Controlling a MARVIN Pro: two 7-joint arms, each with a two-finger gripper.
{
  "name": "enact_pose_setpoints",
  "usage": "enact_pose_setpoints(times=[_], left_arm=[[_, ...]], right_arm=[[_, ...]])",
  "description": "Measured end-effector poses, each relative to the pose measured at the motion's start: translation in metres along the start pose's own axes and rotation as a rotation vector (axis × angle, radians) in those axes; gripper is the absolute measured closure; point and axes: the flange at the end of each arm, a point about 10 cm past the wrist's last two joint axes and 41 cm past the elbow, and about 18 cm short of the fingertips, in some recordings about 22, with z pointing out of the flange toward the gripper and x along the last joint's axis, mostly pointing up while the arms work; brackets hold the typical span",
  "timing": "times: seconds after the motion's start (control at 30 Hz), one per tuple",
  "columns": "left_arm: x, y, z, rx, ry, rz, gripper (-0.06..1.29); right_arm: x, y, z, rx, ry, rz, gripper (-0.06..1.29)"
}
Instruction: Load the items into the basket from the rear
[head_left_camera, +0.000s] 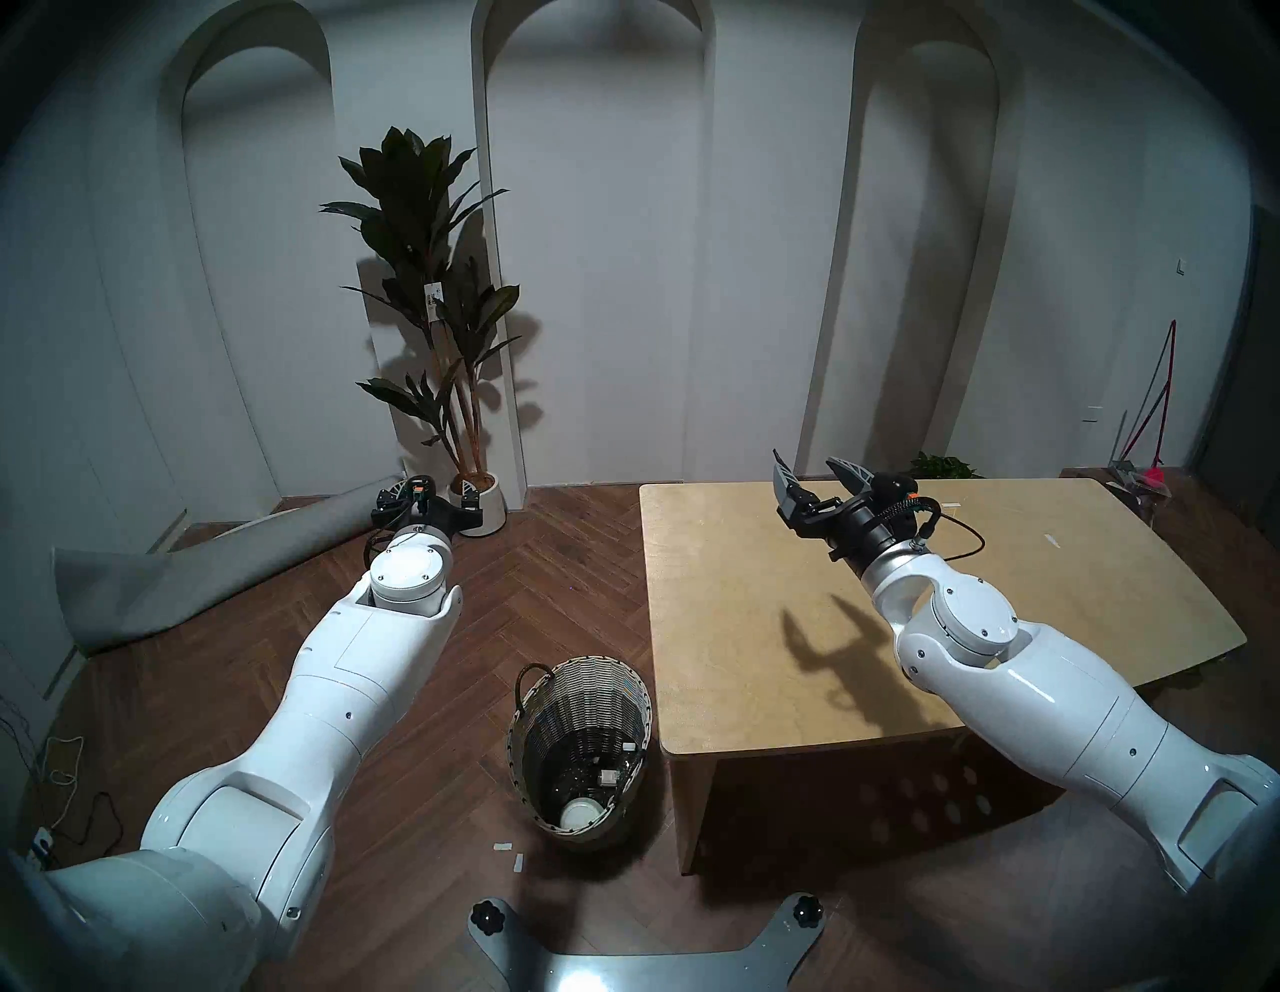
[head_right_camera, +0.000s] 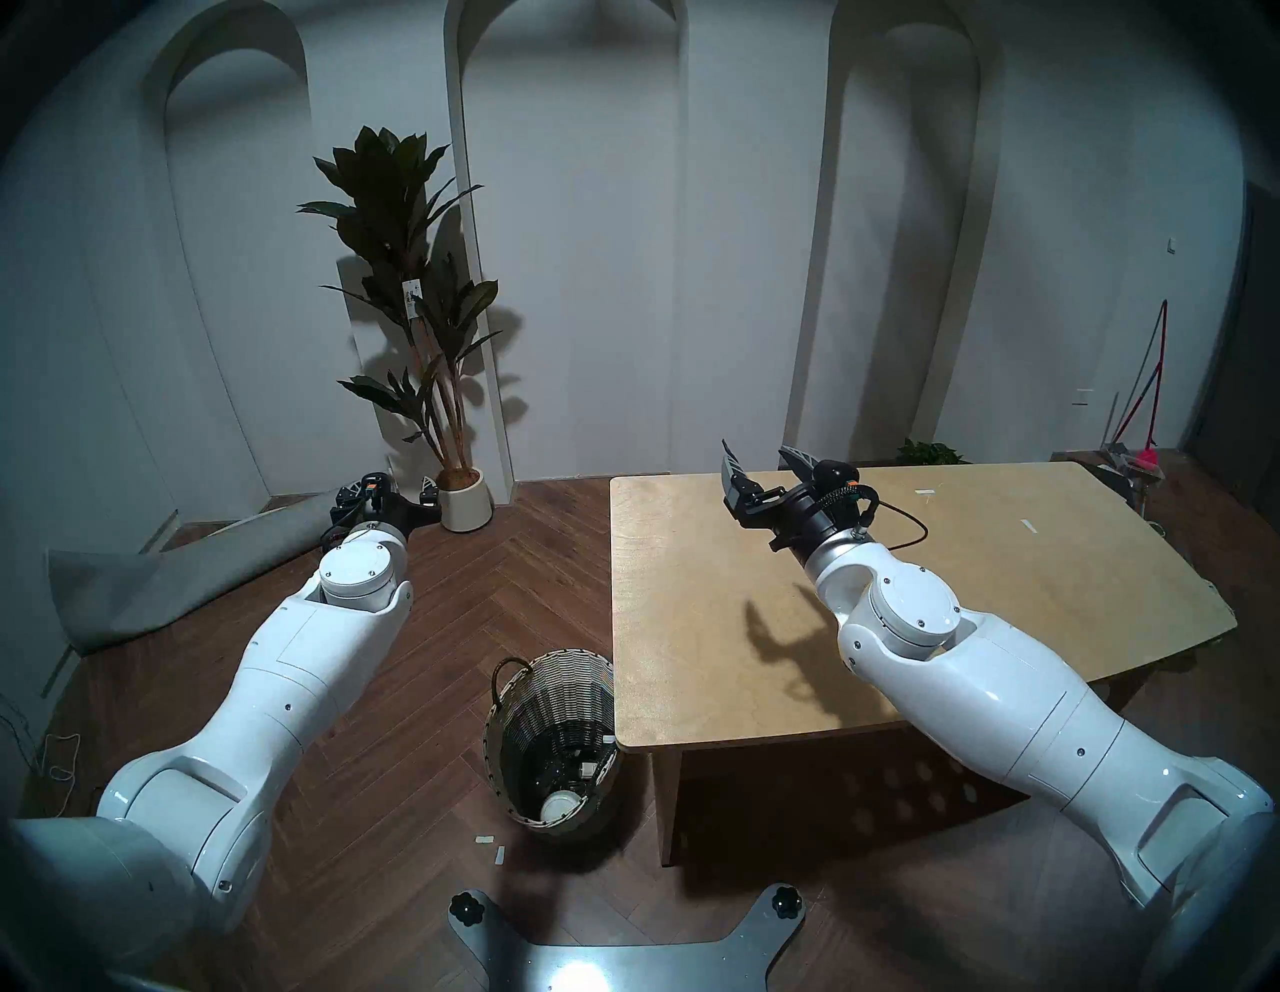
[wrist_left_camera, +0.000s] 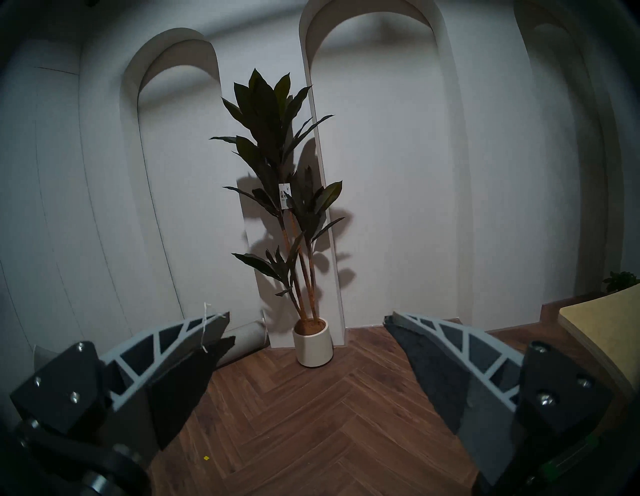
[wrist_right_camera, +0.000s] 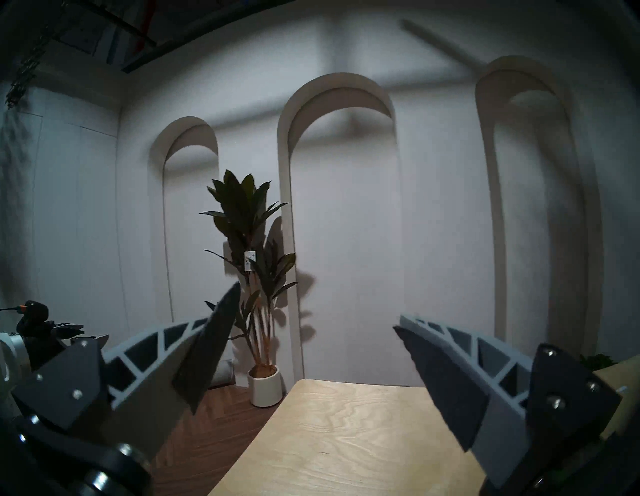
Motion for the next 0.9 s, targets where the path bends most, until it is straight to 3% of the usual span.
enact_pose_setpoints(times=[0.27, 0.4, 0.67, 0.9], left_arm=[[-0.014, -0.004, 0.003, 0.033, 0.038, 0.026, 0.00], [-0.015, -0.002, 0.002, 0.016, 0.068, 0.035, 0.00], [-0.009, 0.003, -0.003, -0.131, 0.133, 0.059, 0.00], [-0.010, -0.003, -0.004, -0.145, 0.133, 0.057, 0.00]], right_arm=[[-0.012, -0.006, 0.000, -0.123, 0.003, 0.008, -0.02], [-0.015, -0.011, 0.006, -0.130, -0.005, 0.023, -0.02], [-0.023, -0.022, 0.016, -0.069, -0.062, 0.082, -0.02], [-0.019, -0.035, 0.021, 0.020, -0.060, 0.138, -0.02]])
